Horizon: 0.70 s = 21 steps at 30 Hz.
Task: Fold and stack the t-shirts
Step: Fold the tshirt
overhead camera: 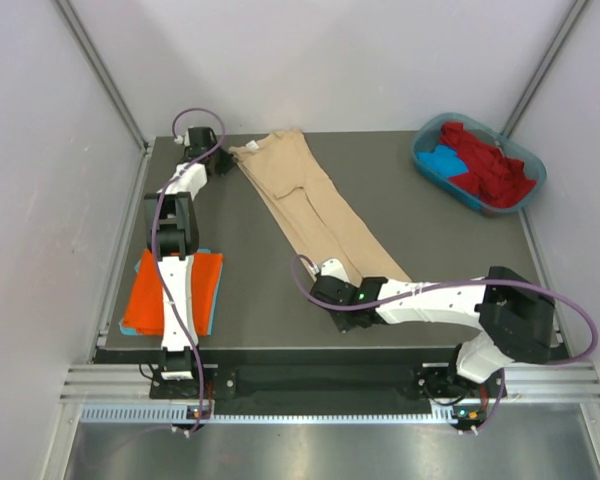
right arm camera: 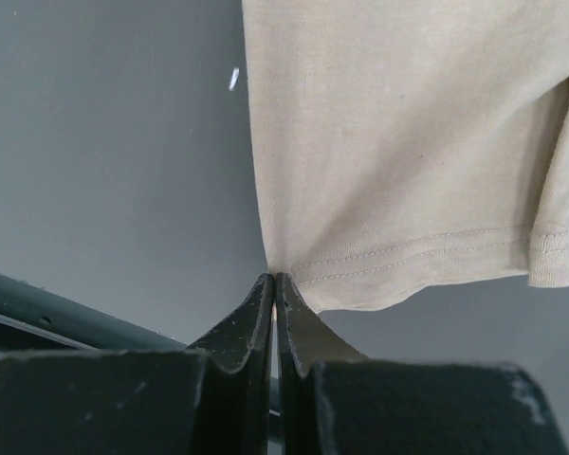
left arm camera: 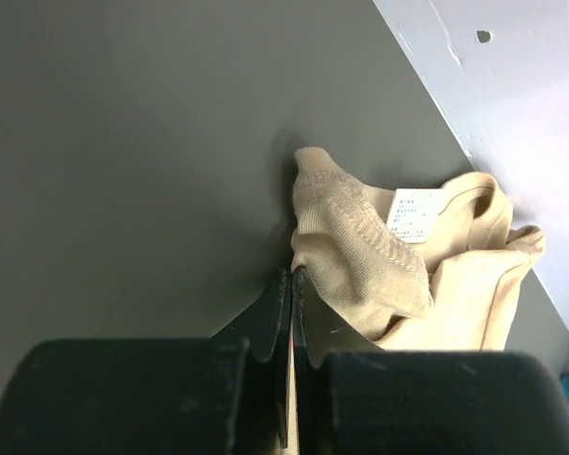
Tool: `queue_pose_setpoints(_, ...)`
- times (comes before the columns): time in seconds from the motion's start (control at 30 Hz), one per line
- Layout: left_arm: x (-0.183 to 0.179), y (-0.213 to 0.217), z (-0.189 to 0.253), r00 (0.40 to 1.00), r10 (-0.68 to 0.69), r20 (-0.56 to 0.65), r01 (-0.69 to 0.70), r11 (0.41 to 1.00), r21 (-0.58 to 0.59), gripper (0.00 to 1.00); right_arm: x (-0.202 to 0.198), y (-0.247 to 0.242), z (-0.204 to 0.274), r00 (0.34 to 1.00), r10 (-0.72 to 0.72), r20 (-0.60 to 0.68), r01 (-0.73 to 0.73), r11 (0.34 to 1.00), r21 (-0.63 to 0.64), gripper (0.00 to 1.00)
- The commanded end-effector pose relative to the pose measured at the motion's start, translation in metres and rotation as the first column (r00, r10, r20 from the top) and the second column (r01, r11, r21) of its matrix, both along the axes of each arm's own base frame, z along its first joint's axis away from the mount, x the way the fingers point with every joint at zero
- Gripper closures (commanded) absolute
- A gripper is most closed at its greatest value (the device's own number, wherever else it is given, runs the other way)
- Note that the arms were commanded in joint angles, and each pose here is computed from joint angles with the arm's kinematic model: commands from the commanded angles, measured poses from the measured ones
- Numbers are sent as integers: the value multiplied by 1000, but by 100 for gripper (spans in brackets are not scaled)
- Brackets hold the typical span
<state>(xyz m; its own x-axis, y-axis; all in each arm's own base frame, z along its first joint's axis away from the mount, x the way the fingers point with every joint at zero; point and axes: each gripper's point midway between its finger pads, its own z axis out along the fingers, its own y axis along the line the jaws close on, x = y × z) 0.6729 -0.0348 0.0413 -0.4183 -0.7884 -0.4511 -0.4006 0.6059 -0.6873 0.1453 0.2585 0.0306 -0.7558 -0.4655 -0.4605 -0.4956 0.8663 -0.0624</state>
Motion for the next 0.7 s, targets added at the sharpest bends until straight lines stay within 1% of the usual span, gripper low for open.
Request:
queue_pose_setpoints(0.0,3,30,-4,997,71,-14,-69,993,92,100,-11,-1,5,1000,-10,-9,10,1000,-12,100)
queue_pose_setpoints(0.1,7,29,-3,998,57,-1,-56,994,92,100,-14,8,3,1000,-9,-14,9,1000,15,100)
queue_pose_setpoints(0.2,13,26,-1,999,44,30,-46,997,67,100,-14,26,6,1000,-8,-23,10,997,73,100)
queue_pose_setpoints(0.3,20,24,0,997,58,57,-61,997,47,100,-11,54,19,1000,-7,-17,9,993,120,100)
queue_pose_setpoints(0.37,24,24,-5,996,62,64,-64,997,39,100,-12,67,16,1000,3,-30,1,994,112,100)
queue_pose_setpoints(0.4,26,23,-3,996,59,74,-61,998,27,100,-11,82,24,1000,3,-30,1,990,144,100)
queue_pose_setpoints(0.47,28,19,-12,996,47,74,-47,999,11,100,-18,98,20,999,23,-47,-16,989,144,100)
queue_pose_setpoints(0.5,32,18,-8,995,41,90,-41,999,3,100,-20,106,20,998,26,-58,-17,988,152,100)
queue_pose_setpoints(0.57,34,12,-13,996,14,92,-13,1000,-15,100,-25,129,23,997,46,-63,-35,985,171,100)
queue_pose_setpoints(0.6,35,11,-12,995,7,98,-5,1000,-17,100,-25,141,33,997,50,-57,-38,980,194,100)
queue_pose_setpoints(0.67,35,8,-11,995,-11,102,14,1000,-24,100,-31,152,30,996,64,-64,-52,981,187,100)
